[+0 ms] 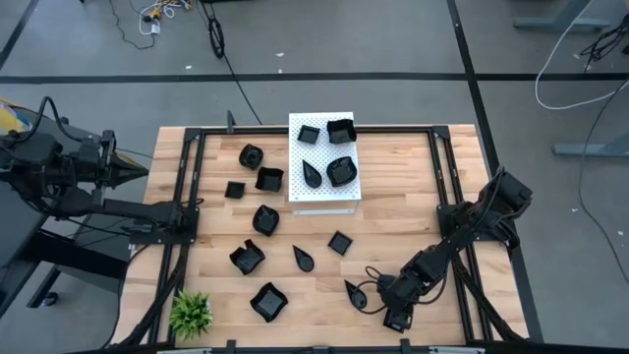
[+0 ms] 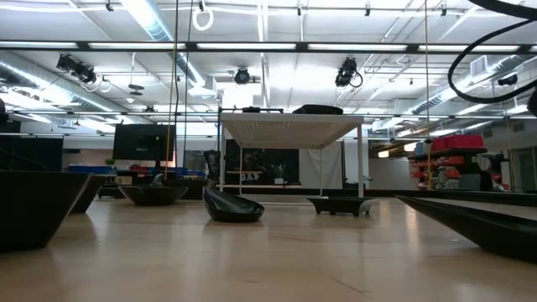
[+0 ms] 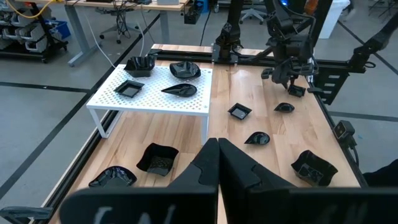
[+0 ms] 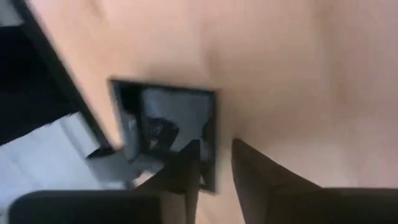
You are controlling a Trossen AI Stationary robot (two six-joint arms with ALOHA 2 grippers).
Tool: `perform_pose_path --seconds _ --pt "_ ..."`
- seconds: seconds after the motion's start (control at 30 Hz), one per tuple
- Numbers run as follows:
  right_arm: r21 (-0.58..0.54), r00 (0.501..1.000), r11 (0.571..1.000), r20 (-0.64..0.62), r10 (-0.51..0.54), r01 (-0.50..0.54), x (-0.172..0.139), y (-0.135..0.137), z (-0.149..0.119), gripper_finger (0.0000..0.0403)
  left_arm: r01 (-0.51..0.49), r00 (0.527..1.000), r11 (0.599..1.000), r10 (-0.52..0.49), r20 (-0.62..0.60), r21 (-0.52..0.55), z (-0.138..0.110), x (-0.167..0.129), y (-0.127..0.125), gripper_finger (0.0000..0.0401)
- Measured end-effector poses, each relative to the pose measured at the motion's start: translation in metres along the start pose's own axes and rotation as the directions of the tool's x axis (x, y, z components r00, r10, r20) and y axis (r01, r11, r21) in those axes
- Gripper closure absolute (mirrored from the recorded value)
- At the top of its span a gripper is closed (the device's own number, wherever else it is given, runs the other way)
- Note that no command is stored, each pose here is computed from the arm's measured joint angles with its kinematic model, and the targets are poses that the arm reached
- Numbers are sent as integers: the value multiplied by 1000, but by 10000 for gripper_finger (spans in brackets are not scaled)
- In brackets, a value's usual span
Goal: Pick & Place Mini shaped plates
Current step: Stack the square plate on top of the square plate on the shelf
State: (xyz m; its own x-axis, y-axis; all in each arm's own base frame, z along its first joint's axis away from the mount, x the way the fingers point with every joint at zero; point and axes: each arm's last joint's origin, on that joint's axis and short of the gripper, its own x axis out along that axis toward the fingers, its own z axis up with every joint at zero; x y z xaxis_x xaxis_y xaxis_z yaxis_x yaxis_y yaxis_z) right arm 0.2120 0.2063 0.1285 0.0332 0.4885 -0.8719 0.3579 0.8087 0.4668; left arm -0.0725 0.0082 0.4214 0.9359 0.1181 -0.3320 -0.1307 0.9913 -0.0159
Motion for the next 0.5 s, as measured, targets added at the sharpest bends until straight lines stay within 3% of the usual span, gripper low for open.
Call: perform_pose_path --seconds 0.2,0.5 --pt "-29 997 997 -31 65 -66 0 5 0 351 0 1000 1000 0 -1 0 0 0 0 398" --pt "-27 997 997 -12 76 -76 -1 6 3 396 0 1000 1000 0 0 0 0 0 0 398"
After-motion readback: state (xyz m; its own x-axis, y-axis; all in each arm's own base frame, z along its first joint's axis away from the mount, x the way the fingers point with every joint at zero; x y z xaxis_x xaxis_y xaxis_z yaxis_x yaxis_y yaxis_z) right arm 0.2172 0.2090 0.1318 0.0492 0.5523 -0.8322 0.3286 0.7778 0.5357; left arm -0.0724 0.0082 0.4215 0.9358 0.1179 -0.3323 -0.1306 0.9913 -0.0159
